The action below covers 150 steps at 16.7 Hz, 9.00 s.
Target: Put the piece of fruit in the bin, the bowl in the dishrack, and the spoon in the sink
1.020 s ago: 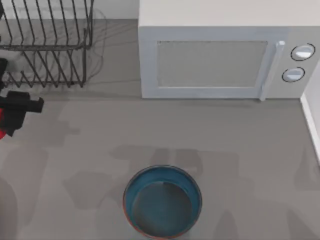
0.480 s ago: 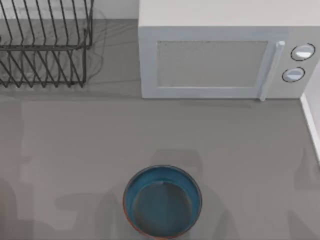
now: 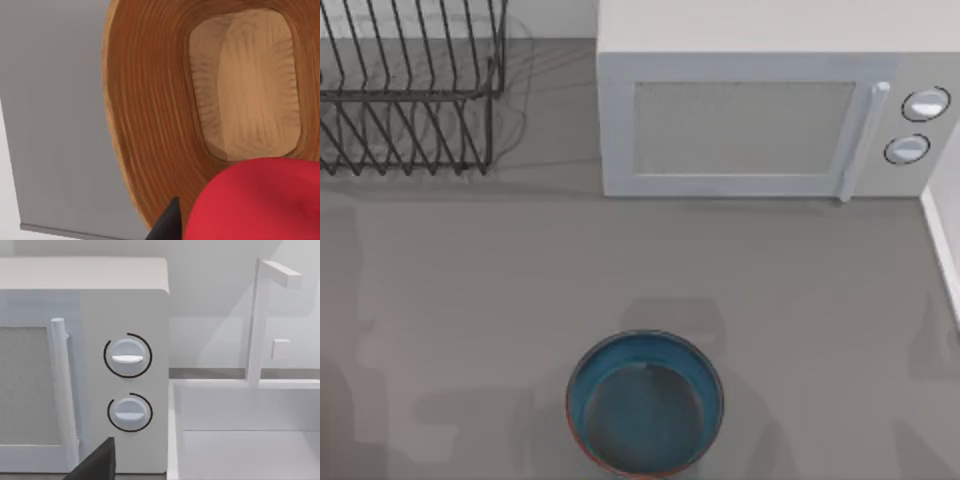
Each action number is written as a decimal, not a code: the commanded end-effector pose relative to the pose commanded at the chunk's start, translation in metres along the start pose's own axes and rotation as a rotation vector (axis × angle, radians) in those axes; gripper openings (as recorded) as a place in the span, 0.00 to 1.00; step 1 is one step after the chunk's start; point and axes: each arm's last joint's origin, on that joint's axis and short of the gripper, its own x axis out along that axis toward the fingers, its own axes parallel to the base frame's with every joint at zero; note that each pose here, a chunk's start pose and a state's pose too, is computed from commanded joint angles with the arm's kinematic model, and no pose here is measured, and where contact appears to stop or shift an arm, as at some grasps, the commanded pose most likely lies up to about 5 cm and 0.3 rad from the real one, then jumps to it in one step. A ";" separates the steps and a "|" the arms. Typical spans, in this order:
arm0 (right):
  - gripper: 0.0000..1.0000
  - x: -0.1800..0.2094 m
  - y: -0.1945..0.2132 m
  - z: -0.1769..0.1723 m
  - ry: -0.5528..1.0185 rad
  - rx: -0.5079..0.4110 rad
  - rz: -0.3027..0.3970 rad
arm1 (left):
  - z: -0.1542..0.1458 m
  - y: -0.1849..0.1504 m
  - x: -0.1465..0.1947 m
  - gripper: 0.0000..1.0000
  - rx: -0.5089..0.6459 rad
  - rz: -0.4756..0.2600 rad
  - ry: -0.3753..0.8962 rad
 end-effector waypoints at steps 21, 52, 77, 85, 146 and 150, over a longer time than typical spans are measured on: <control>1.00 0.000 0.000 0.000 0.000 0.000 0.000 | -0.002 -0.001 0.059 0.75 -0.006 0.001 -0.002; 1.00 0.000 0.000 0.000 0.000 0.000 0.000 | -0.101 -0.073 0.062 1.00 -0.199 -0.073 -1.288; 1.00 0.000 0.000 0.000 0.000 0.000 0.000 | -0.010 -0.102 -0.005 1.00 -0.433 -0.383 -0.619; 1.00 0.000 0.000 0.000 0.000 0.000 0.000 | 0.070 -0.231 -0.021 1.00 -0.315 -0.264 -0.090; 1.00 0.000 0.000 0.000 0.000 0.000 0.000 | 0.020 -0.411 -0.008 0.00 -0.012 -0.237 0.051; 1.00 0.000 0.000 0.000 0.000 0.000 0.000 | 0.021 -0.397 -0.052 0.00 -0.010 -0.231 0.052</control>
